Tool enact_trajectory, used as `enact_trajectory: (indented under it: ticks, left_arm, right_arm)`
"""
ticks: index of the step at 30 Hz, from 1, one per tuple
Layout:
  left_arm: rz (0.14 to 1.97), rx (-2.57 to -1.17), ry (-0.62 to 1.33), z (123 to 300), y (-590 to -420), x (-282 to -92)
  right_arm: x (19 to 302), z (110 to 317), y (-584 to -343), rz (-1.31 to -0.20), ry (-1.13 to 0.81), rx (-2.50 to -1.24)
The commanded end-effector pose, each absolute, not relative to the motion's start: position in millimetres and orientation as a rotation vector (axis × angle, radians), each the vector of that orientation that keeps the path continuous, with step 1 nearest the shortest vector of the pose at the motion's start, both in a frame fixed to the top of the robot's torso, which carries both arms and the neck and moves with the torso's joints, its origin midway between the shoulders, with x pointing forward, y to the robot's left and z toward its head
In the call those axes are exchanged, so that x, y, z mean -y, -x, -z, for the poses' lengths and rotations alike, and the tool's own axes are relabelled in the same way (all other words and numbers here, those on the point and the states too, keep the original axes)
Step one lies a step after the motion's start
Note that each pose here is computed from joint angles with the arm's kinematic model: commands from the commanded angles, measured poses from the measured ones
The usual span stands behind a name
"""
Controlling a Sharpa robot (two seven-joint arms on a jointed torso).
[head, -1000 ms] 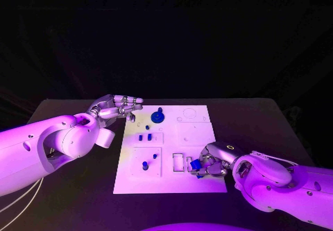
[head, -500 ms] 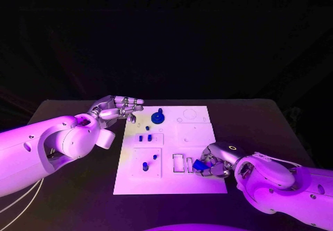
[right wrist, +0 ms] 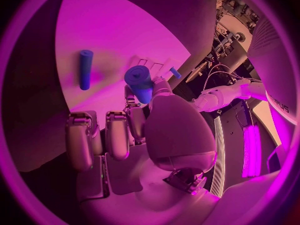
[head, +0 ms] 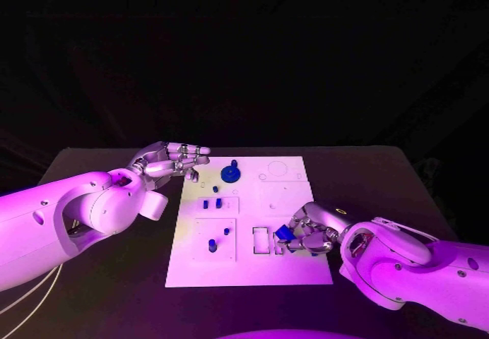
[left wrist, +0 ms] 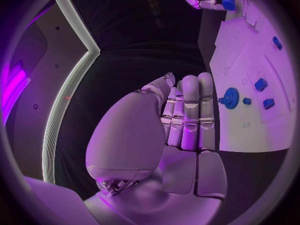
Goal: Assemble the parts on the task board
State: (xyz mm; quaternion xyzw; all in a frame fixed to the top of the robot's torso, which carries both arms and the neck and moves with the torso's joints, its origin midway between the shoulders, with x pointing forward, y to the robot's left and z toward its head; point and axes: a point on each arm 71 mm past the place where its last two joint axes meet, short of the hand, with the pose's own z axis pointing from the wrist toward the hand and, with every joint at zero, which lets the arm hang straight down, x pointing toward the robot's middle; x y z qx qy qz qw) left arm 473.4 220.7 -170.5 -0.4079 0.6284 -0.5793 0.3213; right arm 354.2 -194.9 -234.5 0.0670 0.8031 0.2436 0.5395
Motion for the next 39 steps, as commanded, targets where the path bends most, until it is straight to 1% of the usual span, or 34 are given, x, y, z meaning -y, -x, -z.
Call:
enact_trajectory:
  ticks: [1,7,16,31,39]
  left_arm:
    - [1.547,-1.660,1.063,169.6,-472.4,-217.4]
    - [1.549,-1.662,1.062,169.7,-472.3,-216.6]
    - [1.550,-1.663,1.062,169.5,-472.0,-216.3]
    - [1.552,-1.664,1.061,169.3,-471.6,-215.0]
    - [1.552,-1.662,1.061,169.2,-471.6,-214.8]
  right_arm:
    - [186,239,-355,-0.618,-0.182,-1.973]
    - [174,243,-359,-0.624,-0.131,-2.002]
    - [164,245,-364,-0.596,-0.080,-1.999]
    - [158,244,-369,-0.549,-0.038,-1.983]
    - [159,242,-370,-0.537,-0.040,-1.959]
